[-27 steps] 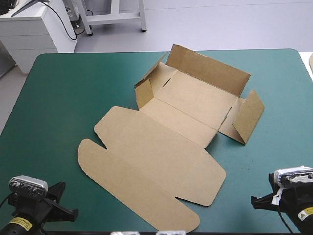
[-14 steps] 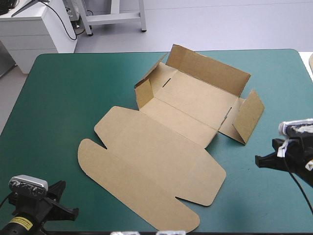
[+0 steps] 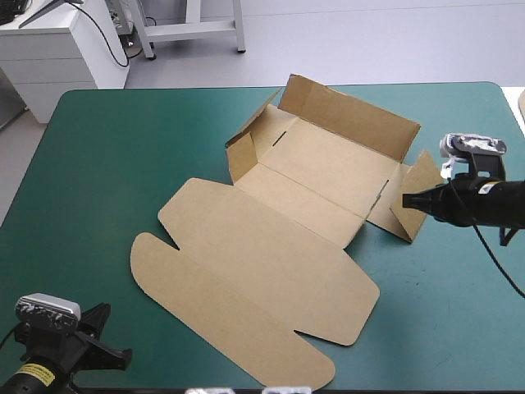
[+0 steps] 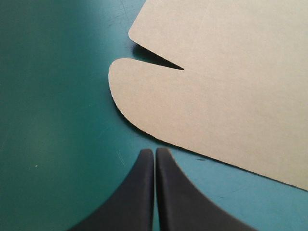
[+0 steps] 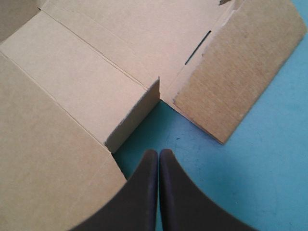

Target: Fold the box

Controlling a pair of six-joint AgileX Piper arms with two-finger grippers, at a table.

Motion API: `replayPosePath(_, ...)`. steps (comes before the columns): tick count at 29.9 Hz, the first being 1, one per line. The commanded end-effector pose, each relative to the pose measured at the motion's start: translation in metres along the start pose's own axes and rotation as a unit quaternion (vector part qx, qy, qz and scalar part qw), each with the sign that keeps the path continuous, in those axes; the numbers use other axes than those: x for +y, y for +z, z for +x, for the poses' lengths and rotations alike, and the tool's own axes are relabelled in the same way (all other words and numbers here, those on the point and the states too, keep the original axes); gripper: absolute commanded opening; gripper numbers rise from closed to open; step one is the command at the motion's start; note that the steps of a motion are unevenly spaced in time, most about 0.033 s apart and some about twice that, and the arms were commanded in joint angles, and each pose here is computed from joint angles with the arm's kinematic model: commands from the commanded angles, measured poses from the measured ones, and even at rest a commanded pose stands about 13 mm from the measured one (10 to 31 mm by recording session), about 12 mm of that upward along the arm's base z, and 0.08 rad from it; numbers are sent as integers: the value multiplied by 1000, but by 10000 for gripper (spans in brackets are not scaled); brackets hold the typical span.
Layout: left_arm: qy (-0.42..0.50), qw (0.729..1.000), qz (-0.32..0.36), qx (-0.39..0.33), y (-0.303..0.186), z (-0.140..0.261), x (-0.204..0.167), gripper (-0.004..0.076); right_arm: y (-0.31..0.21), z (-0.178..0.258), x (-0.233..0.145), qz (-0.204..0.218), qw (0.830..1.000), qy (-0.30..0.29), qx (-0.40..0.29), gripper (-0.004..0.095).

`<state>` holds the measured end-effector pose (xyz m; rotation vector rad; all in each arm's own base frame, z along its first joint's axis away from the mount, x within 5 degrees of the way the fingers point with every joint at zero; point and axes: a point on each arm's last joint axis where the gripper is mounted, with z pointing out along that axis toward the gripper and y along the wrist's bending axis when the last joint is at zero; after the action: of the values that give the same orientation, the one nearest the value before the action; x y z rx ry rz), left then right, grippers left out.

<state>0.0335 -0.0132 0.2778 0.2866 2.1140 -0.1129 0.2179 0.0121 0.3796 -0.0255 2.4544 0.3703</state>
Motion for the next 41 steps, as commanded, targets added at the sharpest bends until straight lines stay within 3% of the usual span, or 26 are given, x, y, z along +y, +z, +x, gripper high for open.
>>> replayPosePath(1, -6, 999, 2, -44, -4, -13, 0, -8, 3, -21, 3, -23, 999, 20, -22, 7)
replayPosePath(8, -6, 999, 2, -44, -4, -13, 0, -8, 39, -36, -3, -46, 993, 97, 49, 24)
replayPosePath(15, -6, 999, 2, -44, -4, -13, 0, -8, 89, -39, 13, -64, 985, 124, 103, 244)
replayPosePath(18, -6, 999, 2, -44, -4, -13, 0, -8, 106, -44, 15, -63, 978, 151, 130, 293)
replayPosePath(23, -7, 999, 2, -44, -4, -13, 0, -8, 123, -49, 21, -59, 968, 155, 188, 296)
replayPosePath(32, -7, 999, 2, -44, -4, -13, 0, -8, 146, -41, 23, -15, 955, 174, 239, 296)
replayPosePath(41, -7, 999, 2, -44, -4, -13, 0, -8, 147, -39, 18, 12, 954, 179, 242, 292)
